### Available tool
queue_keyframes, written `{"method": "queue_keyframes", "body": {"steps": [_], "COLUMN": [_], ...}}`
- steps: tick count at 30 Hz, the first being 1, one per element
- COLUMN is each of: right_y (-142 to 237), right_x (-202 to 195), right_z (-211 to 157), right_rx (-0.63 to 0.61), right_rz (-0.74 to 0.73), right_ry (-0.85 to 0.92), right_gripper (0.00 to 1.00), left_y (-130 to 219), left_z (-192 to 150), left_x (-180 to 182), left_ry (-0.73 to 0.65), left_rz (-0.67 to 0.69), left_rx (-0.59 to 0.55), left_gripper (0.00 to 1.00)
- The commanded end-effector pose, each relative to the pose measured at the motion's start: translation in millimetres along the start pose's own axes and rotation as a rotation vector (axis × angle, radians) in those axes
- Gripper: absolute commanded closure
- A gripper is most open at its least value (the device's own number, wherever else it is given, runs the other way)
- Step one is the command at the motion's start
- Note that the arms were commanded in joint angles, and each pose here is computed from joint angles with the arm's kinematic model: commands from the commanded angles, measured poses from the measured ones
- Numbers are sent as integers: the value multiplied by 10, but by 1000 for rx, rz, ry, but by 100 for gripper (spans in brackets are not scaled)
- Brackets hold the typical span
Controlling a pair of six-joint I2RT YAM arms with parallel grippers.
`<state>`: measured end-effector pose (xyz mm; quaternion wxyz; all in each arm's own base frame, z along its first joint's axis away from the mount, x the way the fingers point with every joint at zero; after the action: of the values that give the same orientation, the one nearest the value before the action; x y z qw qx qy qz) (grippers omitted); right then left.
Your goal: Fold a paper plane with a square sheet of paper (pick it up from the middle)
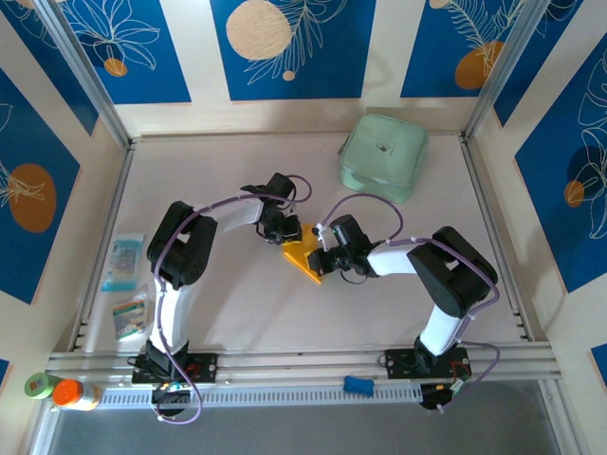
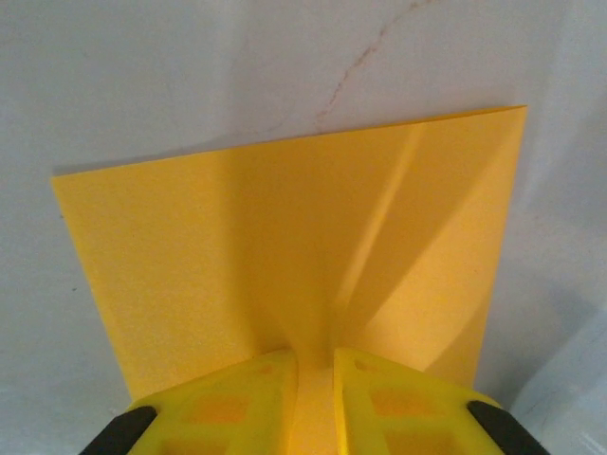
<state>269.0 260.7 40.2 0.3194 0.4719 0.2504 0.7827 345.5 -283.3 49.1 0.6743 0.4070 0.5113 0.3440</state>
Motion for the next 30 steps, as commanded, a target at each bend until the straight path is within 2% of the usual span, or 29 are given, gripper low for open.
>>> {"method": "queue_keyframes", "body": {"steps": [1, 8, 12, 16, 18, 25, 30], "right_y": [-32, -45, -50, -47, -48, -57, -65], "right_x": [5, -51, -69, -78, -80, -87, -98], "right_z": [-8, -63, -76, -85, -85, -90, -99], "right_rx": [27, 45, 53, 55, 56, 63, 67], "right_rz": [13, -11, -20, -24, -24, -28, -32], "right_ry": [5, -7, -12, -17, -18, -23, -25], "right_gripper": [98, 98, 98, 99, 99, 99, 99], "left_y": [-133, 43, 305, 489, 505, 404, 280], "left_z": [-101, 34, 149, 95, 15, -237, -350], "left_x": [94, -35, -162, -185, -185, -377, -378], "left_ry": [0, -19, -16, 36, 73, 181, 233], "left_rz": [28, -2, -33, -51, -82, -318, -378], "left_rx": [65, 7, -85, -158, -180, -232, -232], "left_gripper": [80, 78, 77, 76, 76, 76, 77]}}
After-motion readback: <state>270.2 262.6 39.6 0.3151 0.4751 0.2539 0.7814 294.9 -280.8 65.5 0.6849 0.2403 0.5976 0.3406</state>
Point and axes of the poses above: each hand's point on the last joint's axis, 136 mm out from that joint toward the fingers, its own y axis back along the fingers, its own x axis along the line the jaws close on, z = x × y, the point moved 3 cm from there along y, back along the fingers, and after that the axes turned 11 degrees about -y, right-handed, at the moved point
